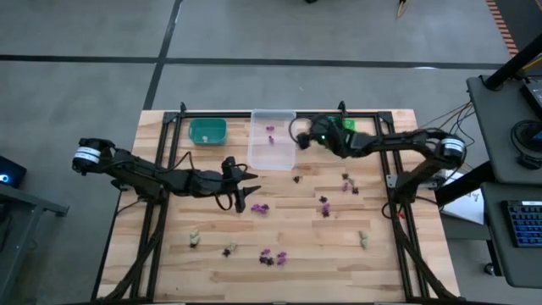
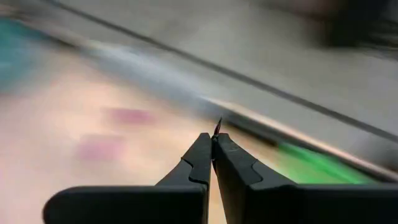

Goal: Sort Halloween decoration
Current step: Put the black spider toy into the green bin, then put the white skull toy into the light blue bin

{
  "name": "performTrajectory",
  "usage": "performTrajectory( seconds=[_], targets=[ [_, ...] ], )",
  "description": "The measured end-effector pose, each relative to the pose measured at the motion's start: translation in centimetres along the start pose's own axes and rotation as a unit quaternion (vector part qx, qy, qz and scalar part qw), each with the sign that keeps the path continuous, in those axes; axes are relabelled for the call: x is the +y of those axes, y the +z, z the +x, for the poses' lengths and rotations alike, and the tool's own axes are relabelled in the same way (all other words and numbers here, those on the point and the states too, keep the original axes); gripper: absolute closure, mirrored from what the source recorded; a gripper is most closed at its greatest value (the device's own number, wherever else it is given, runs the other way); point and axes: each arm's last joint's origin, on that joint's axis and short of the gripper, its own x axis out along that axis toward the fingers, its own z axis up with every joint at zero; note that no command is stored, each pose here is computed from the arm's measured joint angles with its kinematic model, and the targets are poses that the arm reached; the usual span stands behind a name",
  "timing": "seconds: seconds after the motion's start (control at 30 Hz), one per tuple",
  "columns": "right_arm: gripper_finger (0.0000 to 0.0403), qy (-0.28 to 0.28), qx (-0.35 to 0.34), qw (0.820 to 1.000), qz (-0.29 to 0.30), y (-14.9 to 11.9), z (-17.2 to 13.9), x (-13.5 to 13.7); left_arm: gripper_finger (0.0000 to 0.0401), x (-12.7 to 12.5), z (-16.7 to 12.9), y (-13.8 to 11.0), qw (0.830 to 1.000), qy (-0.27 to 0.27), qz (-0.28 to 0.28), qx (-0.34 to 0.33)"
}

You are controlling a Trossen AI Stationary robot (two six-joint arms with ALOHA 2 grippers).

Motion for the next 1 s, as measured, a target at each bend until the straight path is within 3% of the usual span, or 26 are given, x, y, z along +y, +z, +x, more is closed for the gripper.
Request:
performTrajectory(
  seconds=[0.1,0.23,0.4,0.77,1.0],
  targets=[
    [0.0394,-0.103,0.082,0.991,-0.002,0.4,-0.8,-2.4,0.0233,-0.1,0.0,0.2,1.0,-0.001,-0.001,-0.004],
    [0.0394,-0.141,0.135,0.981,0.006,0.7,-1.0,-3.9,0.0233,-0.1,0.1,0.4,1.0,-0.001,0.001,-0.006],
    [0.0376,-0.119,0.156,0.981,0.012,1.2,-0.7,-4.2,0.0233,-0.1,0.1,0.4,1.0,-0.001,0.0,-0.006],
    [0.029,-0.115,0.158,0.981,0.009,1.2,-0.7,-4.2,0.0233,-0.1,0.1,0.4,1.0,0.0,-0.011,-0.006],
    [0.0271,-0.066,0.163,0.984,-0.008,1.0,-1.9,-2.6,0.0233,0.0,0.1,0.0,1.0,0.004,-0.022,0.013]
  ],
)
